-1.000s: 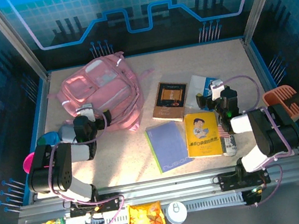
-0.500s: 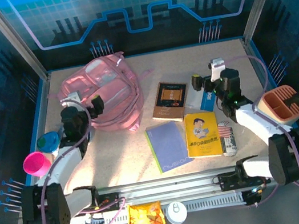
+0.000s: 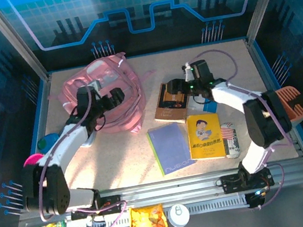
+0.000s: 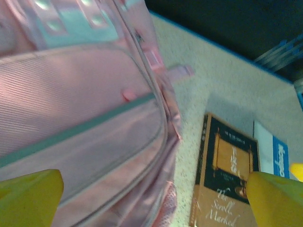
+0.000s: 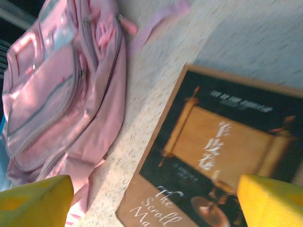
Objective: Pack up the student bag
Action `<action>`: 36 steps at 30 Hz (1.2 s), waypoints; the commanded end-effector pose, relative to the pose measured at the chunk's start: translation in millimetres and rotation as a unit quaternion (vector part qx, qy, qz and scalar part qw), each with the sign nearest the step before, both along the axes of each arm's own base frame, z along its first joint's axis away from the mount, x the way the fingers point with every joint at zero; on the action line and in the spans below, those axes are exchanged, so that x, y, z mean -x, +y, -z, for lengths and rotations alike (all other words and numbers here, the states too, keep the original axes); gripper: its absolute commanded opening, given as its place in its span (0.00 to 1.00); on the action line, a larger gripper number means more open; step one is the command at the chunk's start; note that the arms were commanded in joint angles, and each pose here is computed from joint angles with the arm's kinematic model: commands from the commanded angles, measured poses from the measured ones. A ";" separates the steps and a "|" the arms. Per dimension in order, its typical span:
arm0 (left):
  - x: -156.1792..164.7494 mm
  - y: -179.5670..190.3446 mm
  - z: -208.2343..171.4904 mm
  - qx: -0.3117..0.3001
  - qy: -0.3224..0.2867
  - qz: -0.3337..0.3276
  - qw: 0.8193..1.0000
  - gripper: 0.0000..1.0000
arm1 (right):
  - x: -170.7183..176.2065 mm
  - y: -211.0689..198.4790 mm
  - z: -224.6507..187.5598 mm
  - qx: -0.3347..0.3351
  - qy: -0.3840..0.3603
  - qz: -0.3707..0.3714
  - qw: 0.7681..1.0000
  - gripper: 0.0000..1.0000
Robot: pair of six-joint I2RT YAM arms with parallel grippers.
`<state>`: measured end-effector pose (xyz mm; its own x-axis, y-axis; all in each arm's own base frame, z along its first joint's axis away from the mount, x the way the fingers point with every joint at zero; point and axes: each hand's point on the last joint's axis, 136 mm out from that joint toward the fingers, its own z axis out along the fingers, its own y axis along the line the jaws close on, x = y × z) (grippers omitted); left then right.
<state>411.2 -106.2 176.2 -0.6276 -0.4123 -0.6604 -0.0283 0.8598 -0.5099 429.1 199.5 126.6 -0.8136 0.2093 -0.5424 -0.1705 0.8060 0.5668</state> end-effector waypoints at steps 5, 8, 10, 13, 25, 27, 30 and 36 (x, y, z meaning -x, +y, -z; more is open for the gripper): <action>-28.5 -16.5 17.5 -0.019 0.070 -0.001 0.997 0.96 | 5.2 58.0 35.5 -0.026 0.095 -0.029 0.995 0.87; -41.4 -18.1 29.3 -0.026 0.096 -0.007 0.995 0.96 | 2.7 58.8 57.5 -0.019 0.123 -0.021 0.992 0.86; -50.3 -20.9 35.7 -0.028 0.108 -0.006 0.994 0.95 | 1.7 53.9 70.2 -0.005 0.138 -0.011 0.990 0.86; -63.4 -21.4 46.7 -0.042 0.123 -0.009 0.991 0.95 | -2.5 38.0 86.3 0.016 0.156 0.012 0.988 0.86; -94.8 -29.6 102.2 -0.103 0.204 0.014 0.973 0.93 | -21.9 -54.1 102.4 0.050 0.185 0.105 0.976 0.86; -92.3 -39.8 109.5 -0.113 0.210 0.036 0.970 0.93 | -27.5 -54.1 89.8 0.046 0.167 0.097 0.980 0.86; -84.4 -60.6 118.6 -0.124 0.213 0.082 0.966 0.89 | -35.7 -43.1 67.2 0.024 0.138 0.072 0.988 0.85; -47.7 -105.6 136.5 -0.138 0.221 0.192 0.946 0.78 | -41.4 -2.9 40.5 -0.037 0.107 0.021 0.993 0.84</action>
<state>499.4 -171.8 64.2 -0.8866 -0.1066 -0.4501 0.0042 0.9712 -0.2382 469.5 168.7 56.8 -0.8929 0.3223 -0.3143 0.0854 0.8068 0.5847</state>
